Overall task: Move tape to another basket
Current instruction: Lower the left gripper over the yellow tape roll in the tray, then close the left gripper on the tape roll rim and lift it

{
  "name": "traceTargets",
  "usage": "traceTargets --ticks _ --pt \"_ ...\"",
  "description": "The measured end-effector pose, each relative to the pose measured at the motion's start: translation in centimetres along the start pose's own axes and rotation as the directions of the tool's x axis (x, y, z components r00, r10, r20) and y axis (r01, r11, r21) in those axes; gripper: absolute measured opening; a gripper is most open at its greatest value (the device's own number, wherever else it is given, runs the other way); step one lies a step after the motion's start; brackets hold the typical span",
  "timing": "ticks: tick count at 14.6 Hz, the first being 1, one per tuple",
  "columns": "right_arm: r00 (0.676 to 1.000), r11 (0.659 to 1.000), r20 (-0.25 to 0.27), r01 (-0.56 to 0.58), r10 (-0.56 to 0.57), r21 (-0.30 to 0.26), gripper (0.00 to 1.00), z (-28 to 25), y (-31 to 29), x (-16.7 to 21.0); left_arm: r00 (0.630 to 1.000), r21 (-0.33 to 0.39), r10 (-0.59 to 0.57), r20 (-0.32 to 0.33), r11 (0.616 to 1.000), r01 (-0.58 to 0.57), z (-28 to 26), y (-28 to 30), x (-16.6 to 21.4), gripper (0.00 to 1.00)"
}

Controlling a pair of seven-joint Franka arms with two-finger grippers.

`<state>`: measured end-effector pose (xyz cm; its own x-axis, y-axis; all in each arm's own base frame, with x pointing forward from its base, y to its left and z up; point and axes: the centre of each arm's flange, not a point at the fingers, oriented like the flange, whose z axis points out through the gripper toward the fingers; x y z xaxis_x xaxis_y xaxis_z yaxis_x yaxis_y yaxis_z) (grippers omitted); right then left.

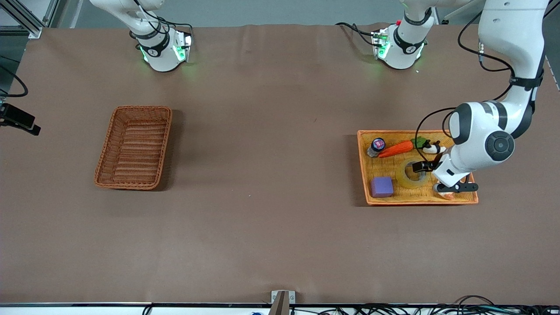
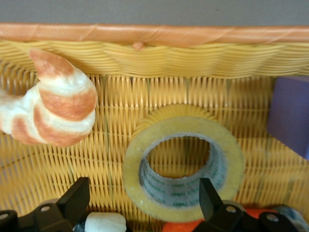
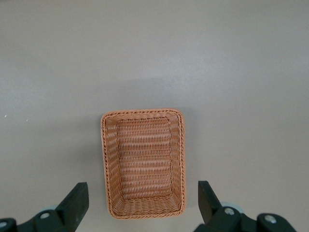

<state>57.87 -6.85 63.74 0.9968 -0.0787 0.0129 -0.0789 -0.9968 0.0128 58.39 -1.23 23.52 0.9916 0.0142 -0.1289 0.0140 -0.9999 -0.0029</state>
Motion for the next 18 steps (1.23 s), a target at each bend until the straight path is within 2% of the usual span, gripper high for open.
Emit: traceTargets --ticks 3,4,6,11,14,18 --pt "1.0 1.0 -0.001 -0.001 0.001 0.0 1.0 0.0 0.0 0.0 0.999 -0.001 -0.008 -0.037 1.0 0.008 2.6 -0.6 -0.3 0.98" --pt "1.0 1.0 0.0 -0.001 0.001 0.0 1.0 0.0 0.0 0.0 0.999 -0.001 -0.008 -0.044 1.0 0.008 3.3 -0.6 -0.4 0.92" --pt "1.0 1.0 0.002 -0.004 0.004 0.0 1.0 0.0 0.1 0.0 0.999 0.0 -0.008 -0.042 1.0 0.008 3.9 -0.6 -0.6 0.7" --pt "1.0 1.0 0.005 -0.009 0.009 0.0 1.0 0.0 0.4 -0.1 0.999 -0.001 -0.028 -0.045 1.0 0.028 3.8 -0.6 -0.7 0.21" --pt "1.0 1.0 0.01 -0.009 0.009 0.0 1.0 0.1 0.4 -0.1 0.998 -0.004 -0.034 -0.06 0.999 0.034 1.8 -0.5 -0.6 0.21" --pt "1.0 1.0 0.013 -0.009 0.009 0.0 1.0 0.1 0.4 -0.2 0.997 -0.013 0.004 -0.078 1.0 -0.005 -7.6 1.7 -0.2 0.21"
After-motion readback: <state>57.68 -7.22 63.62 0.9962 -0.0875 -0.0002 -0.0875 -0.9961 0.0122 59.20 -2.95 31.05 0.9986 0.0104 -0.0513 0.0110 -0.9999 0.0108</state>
